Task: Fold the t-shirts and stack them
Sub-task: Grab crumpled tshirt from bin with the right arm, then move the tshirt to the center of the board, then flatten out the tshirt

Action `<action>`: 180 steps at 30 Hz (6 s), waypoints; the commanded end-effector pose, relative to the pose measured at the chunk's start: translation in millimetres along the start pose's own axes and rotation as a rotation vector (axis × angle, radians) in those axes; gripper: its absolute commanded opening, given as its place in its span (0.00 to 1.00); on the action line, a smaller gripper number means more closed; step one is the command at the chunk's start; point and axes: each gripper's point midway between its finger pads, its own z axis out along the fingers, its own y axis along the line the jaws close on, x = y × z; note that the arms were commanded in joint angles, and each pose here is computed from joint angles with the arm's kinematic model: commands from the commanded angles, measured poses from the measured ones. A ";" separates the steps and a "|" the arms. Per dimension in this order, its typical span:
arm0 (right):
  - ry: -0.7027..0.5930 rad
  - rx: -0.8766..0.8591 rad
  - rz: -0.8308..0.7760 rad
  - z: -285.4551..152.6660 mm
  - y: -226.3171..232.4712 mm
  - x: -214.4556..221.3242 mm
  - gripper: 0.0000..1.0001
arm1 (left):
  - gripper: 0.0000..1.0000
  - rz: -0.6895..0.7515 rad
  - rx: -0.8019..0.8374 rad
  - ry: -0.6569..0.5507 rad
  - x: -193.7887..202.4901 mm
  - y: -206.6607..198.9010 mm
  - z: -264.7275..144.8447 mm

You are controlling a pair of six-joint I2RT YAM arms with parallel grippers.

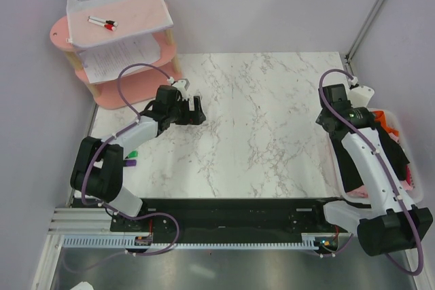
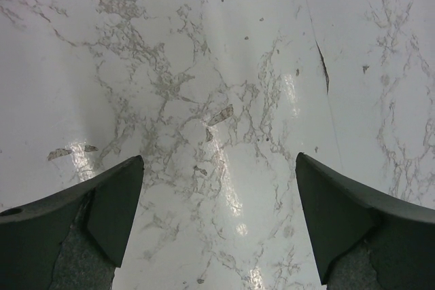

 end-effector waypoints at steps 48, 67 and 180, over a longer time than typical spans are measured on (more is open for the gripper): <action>-0.085 -0.602 -0.169 -39.2 164.5 -43.9 0.00 | 1.00 0.001 -0.069 -0.088 -37.0 -5.6 -28.0; 0.329 -1.237 -0.903 -187.8 343.3 292.4 0.17 | 1.00 -0.081 -0.312 -0.064 -25.8 37.1 -29.0; -0.067 -1.540 -0.730 -325.6 359.7 132.4 0.92 | 1.00 -0.281 -0.589 -0.033 -22.8 107.8 -59.1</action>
